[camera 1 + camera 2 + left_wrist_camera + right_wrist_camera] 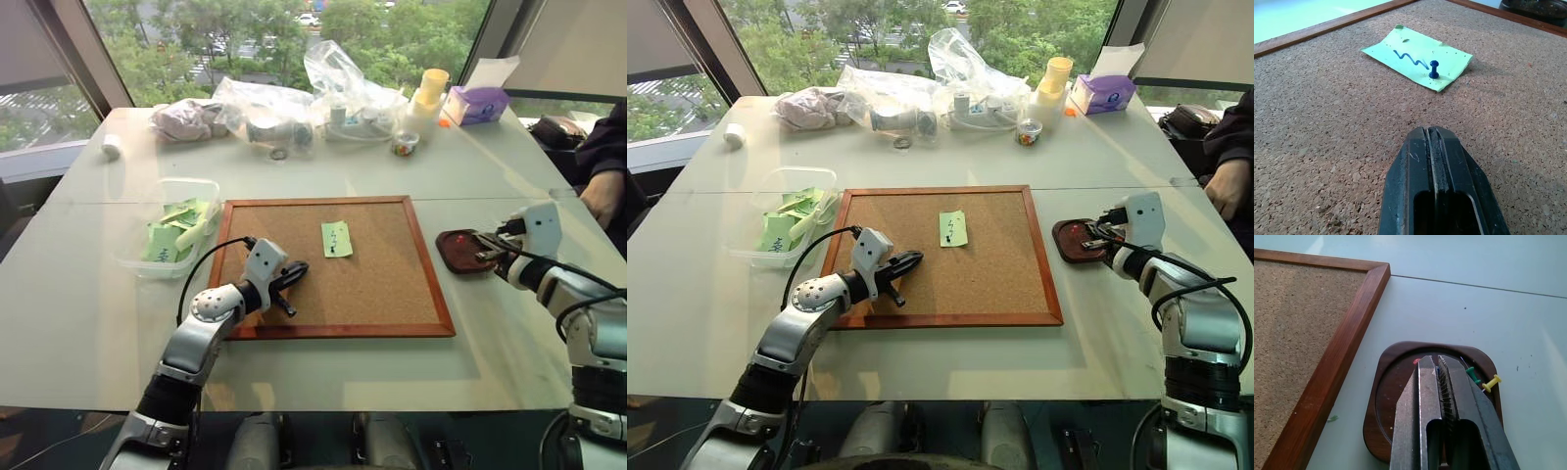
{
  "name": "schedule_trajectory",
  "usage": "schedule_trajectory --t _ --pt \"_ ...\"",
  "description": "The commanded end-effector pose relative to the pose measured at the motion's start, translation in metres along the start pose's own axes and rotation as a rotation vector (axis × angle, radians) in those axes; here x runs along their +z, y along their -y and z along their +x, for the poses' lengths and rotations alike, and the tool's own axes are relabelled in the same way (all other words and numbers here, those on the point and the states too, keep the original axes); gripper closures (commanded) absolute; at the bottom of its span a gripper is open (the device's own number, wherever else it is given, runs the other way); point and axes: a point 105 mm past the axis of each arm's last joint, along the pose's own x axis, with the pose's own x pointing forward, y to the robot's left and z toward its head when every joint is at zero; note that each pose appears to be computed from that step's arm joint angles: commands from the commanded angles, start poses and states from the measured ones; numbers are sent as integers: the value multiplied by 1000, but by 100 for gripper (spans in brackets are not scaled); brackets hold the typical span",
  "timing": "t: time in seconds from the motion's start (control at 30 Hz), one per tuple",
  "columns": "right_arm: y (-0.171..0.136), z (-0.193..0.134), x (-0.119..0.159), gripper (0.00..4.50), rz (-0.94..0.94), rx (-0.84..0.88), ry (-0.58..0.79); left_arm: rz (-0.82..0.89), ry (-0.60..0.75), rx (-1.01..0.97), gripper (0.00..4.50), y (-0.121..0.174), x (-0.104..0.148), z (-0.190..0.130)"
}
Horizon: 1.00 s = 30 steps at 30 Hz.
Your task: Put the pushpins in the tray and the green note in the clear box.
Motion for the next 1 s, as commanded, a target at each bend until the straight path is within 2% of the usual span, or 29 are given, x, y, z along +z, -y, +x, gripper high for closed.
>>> schedule_trajectory --t 0.03,0.33,0.43,0.5,0.77,1.0 --pt "4 1 2 448 4 -8 32 -45 -139 10 450 0 -38 -4" --pt "-1 9 -14 448 29 18 3 -43 -139 19 450 -2 -38 -5" --pt "-1 8 -14 371 32 18 6 -42 -136 26 450 -3 -38 -5" --pt "1 6 -7 277 41 20 25 -41 -135 26 450 -3 -37 -5" --pt "-4 -7 23 277 -13 95 88 -39 -130 26 450 -4 -36 -4" --pt "-37 -6 51 277 -62 226 138 -40 -130 20 450 -3 -36 -4"
